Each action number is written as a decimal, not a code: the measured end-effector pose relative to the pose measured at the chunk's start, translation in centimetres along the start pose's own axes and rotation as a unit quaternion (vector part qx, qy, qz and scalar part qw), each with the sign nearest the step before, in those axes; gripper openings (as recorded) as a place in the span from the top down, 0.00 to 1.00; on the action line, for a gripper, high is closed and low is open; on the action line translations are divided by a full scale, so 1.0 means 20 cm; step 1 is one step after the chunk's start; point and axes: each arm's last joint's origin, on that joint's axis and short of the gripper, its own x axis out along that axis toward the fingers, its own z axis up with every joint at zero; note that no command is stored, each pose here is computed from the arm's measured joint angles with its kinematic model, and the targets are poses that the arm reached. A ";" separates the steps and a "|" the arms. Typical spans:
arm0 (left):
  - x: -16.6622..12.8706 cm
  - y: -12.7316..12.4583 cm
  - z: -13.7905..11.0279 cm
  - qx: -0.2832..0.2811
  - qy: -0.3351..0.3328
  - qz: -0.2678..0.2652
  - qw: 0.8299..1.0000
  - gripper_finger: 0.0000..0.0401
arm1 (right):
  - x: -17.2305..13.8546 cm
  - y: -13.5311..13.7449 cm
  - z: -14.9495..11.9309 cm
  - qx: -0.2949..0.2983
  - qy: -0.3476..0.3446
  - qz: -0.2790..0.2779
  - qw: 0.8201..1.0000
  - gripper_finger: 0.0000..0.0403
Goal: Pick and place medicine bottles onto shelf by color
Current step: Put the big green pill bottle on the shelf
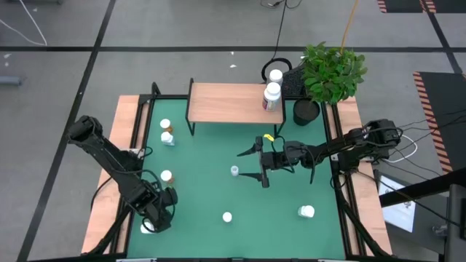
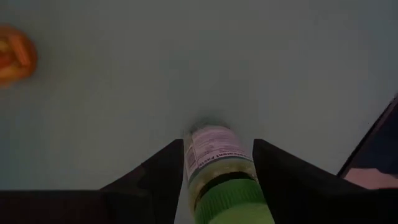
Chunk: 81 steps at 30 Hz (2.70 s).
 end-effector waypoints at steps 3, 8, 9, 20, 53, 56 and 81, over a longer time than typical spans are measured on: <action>0.00 0.01 0.02 -0.005 -0.006 0.001 1.000 0.47 | 0.00 0.00 0.00 0.005 0.000 0.000 1.000 0.23; -0.01 0.05 0.08 -0.039 0.017 0.002 0.999 0.39 | 0.00 0.00 0.00 0.006 0.000 0.001 1.000 0.23; -0.02 0.05 0.08 -0.057 0.028 -0.005 0.998 0.39 | 0.00 0.00 0.00 0.006 0.002 0.001 1.000 0.23; -0.13 0.08 0.05 -0.100 0.085 -0.074 0.989 0.39 | 0.00 0.00 -0.01 0.012 0.007 0.002 1.000 0.23; -0.11 0.03 -0.05 -0.092 0.073 -0.051 0.992 0.39 | 0.00 0.01 -0.02 0.010 0.018 0.004 1.000 0.23; -0.11 0.03 -0.07 -0.098 0.065 -0.046 0.992 0.39 | 0.00 0.01 -0.02 0.010 0.018 0.004 1.000 0.23; -0.10 -0.01 -0.12 -0.019 -0.023 -0.045 0.999 0.39 | 0.00 0.01 -0.02 0.003 0.019 0.005 1.000 0.23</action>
